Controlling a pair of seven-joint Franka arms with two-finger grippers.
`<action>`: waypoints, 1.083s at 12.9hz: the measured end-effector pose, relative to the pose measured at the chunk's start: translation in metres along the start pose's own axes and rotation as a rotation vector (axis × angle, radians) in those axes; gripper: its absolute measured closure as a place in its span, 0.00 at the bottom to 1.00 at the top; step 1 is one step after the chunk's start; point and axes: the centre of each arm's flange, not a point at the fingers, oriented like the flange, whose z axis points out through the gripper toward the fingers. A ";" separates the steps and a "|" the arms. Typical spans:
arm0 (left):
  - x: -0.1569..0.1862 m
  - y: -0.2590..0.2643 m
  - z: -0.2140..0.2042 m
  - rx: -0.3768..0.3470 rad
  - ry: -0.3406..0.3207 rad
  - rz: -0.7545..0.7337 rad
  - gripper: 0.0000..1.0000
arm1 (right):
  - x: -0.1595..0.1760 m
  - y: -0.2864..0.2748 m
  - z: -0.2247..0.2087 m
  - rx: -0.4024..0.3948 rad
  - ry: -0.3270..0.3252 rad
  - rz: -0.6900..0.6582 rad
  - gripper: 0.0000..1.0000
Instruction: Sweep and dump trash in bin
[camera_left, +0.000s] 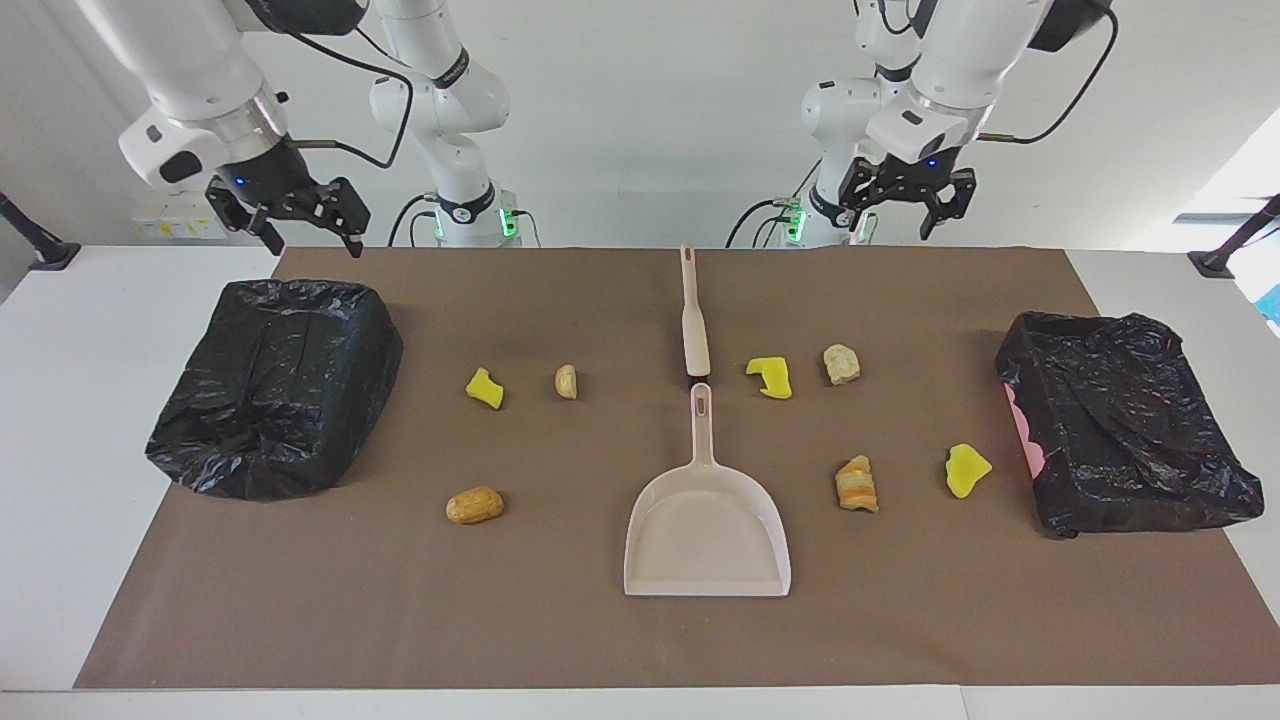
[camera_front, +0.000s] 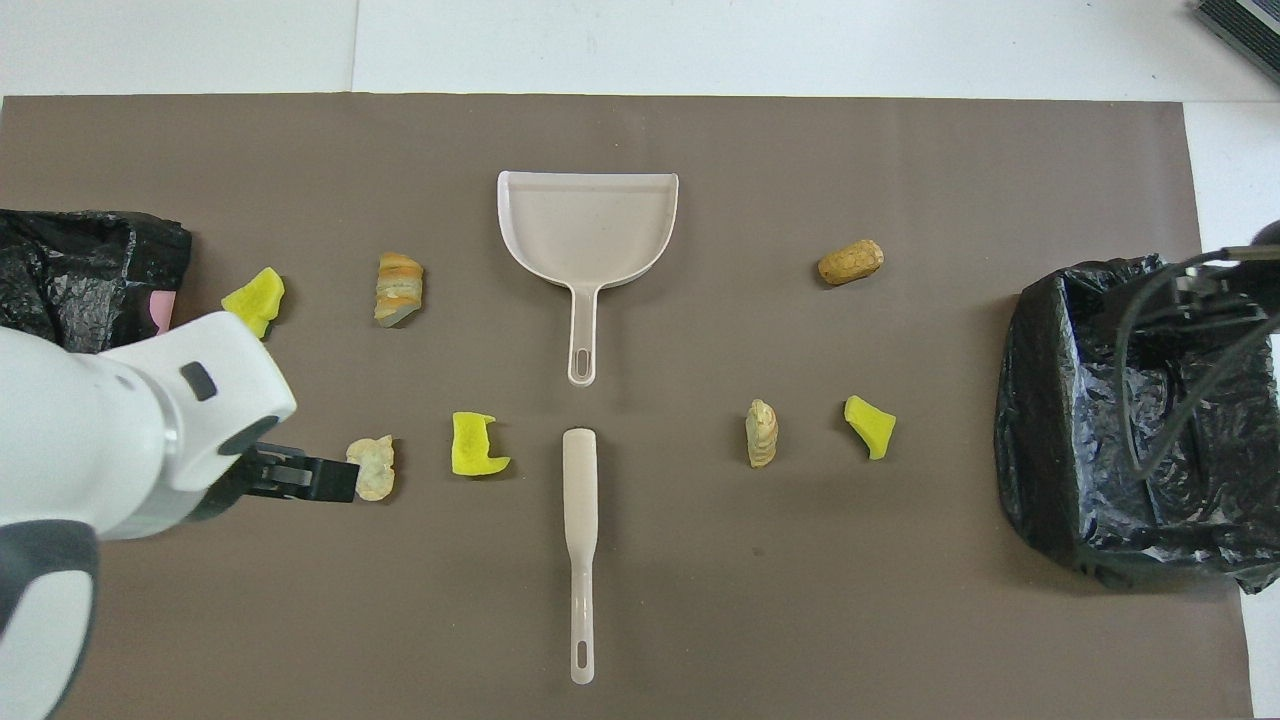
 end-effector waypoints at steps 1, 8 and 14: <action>-0.004 0.022 0.014 0.000 -0.003 -0.008 0.00 | 0.014 -0.017 0.015 -0.005 0.005 -0.022 0.00; -0.043 0.123 0.080 -0.032 -0.025 -0.013 0.00 | 0.087 -0.177 0.143 0.016 0.060 0.044 0.00; -0.096 0.202 0.174 0.021 0.005 0.008 0.00 | 0.088 -0.292 0.211 0.147 0.062 0.197 0.00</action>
